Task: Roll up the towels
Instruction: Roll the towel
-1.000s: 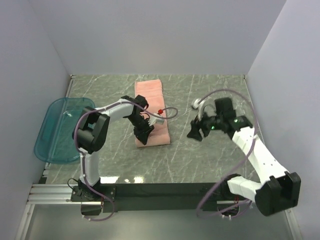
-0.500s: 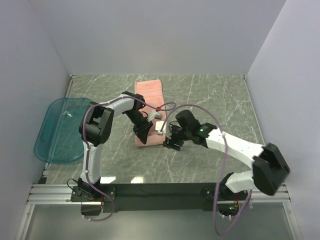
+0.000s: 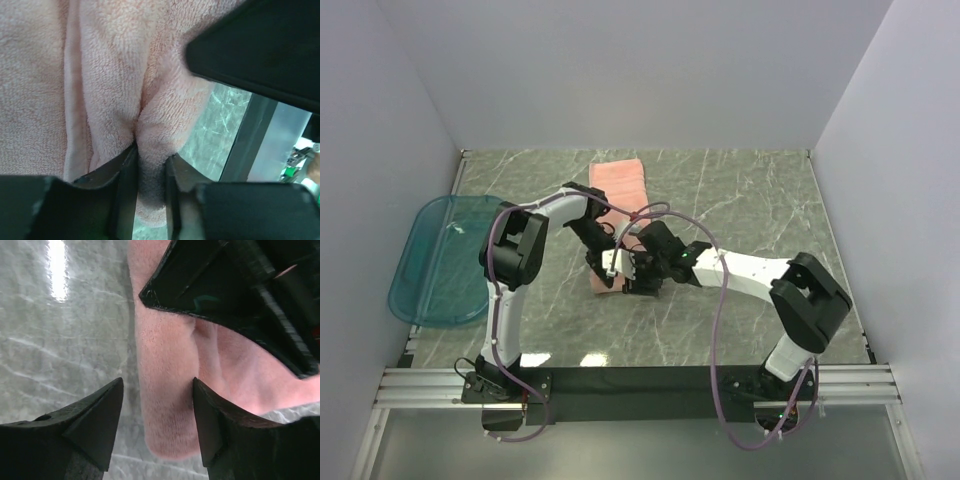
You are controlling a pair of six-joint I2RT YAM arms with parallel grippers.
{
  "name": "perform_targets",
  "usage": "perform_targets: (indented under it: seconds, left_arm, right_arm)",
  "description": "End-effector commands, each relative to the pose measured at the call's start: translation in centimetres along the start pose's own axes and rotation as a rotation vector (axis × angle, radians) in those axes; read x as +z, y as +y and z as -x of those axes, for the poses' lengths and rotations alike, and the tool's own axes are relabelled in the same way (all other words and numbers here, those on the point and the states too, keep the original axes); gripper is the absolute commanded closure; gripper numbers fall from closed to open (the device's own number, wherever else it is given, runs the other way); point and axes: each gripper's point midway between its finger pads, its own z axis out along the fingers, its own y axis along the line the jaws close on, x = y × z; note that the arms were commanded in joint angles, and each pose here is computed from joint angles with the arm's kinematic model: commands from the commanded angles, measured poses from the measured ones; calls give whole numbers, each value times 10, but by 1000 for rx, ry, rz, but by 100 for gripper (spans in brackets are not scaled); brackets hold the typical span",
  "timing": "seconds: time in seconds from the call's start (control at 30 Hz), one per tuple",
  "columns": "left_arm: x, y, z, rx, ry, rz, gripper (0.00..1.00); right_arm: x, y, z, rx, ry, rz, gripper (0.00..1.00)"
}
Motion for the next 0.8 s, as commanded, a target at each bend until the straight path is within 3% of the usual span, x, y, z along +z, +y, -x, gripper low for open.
perform_targets:
  seconds: [0.0,0.13,0.23,0.27,0.33,0.67,0.77]
  left_arm:
    - [19,39,-28,-28,88,62,70]
    - [17,40,-27,-29,69,58,68]
    - [15,38,-25,-36,50,46,66]
    - [13,38,-24,-38,38,47,66]
    - [10,35,-22,-49,15,36,65]
    - [18,-12,-39,-200,-106,-134,64]
    - [18,-19,-33,-238,-179,-160,59]
  right_arm:
    - [13,-1,-3,-26,9,23,37]
    - [28,5,-12,-32,60,78,49]
    - [26,9,-12,-19,100,143,69]
    - [27,11,-15,-13,111,165,87]
    - [23,17,-14,3,113,209,98]
    - [-13,87,-17,180,135,541,100]
    - [-16,100,-20,236,148,603,100]
